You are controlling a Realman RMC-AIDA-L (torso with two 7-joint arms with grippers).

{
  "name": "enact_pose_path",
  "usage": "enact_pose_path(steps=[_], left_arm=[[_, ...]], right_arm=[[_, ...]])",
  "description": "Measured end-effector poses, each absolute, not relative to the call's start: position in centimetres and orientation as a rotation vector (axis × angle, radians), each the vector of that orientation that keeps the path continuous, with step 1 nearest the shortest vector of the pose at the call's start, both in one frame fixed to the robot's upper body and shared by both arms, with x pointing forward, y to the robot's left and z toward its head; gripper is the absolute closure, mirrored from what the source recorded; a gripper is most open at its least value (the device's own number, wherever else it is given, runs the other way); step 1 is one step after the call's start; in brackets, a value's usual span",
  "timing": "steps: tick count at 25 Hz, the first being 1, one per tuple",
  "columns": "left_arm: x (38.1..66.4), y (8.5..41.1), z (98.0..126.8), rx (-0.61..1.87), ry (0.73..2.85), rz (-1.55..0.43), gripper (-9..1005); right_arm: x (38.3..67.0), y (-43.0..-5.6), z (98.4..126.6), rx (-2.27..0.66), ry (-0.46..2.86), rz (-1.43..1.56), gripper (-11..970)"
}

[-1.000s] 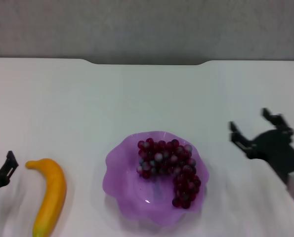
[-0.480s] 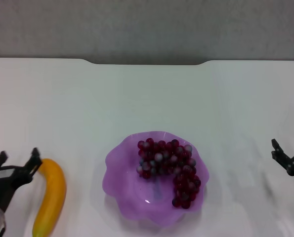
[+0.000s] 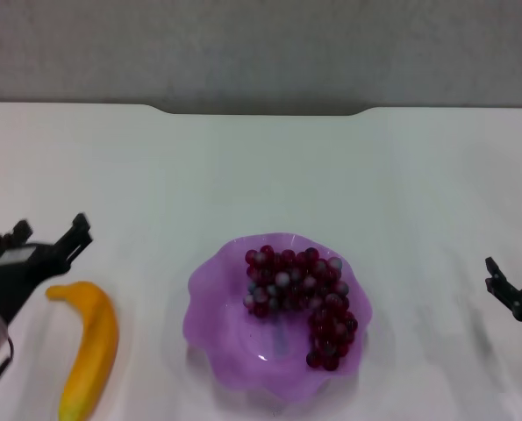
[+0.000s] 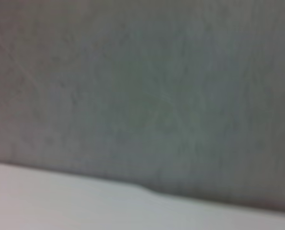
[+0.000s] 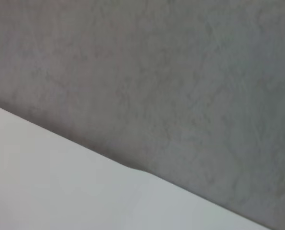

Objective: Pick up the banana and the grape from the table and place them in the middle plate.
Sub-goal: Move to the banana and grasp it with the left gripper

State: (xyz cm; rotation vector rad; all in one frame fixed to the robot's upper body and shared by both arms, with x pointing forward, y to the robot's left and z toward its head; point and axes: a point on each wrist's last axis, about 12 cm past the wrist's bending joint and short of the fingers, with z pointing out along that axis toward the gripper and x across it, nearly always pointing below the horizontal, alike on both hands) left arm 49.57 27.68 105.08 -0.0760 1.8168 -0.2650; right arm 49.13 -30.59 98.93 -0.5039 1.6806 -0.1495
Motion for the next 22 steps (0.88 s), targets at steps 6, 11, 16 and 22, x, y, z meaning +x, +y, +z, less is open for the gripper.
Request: enact_pose_path(steps=[6, 11, 16, 22], left_arm=[[50.7, 25.5, 106.9, 0.116, 2.044, -0.197, 104], [51.9, 24.8, 107.1, 0.195, 2.235, -0.255, 105], [53.0, 24.7, 107.7, 0.217, 2.361, -0.284, 105], [53.2, 25.3, 107.6, 0.149, 2.382, -0.274, 104]], right_arm=[[49.4, -30.4, 98.8, -0.515, 1.692, -0.143, 76], [49.4, -30.3, 98.7, -0.522, 1.699, -0.144, 76], [49.4, -30.2, 98.7, -0.526, 1.701, -0.141, 76], [49.3, -30.2, 98.7, -0.527, 1.702, -0.141, 76]])
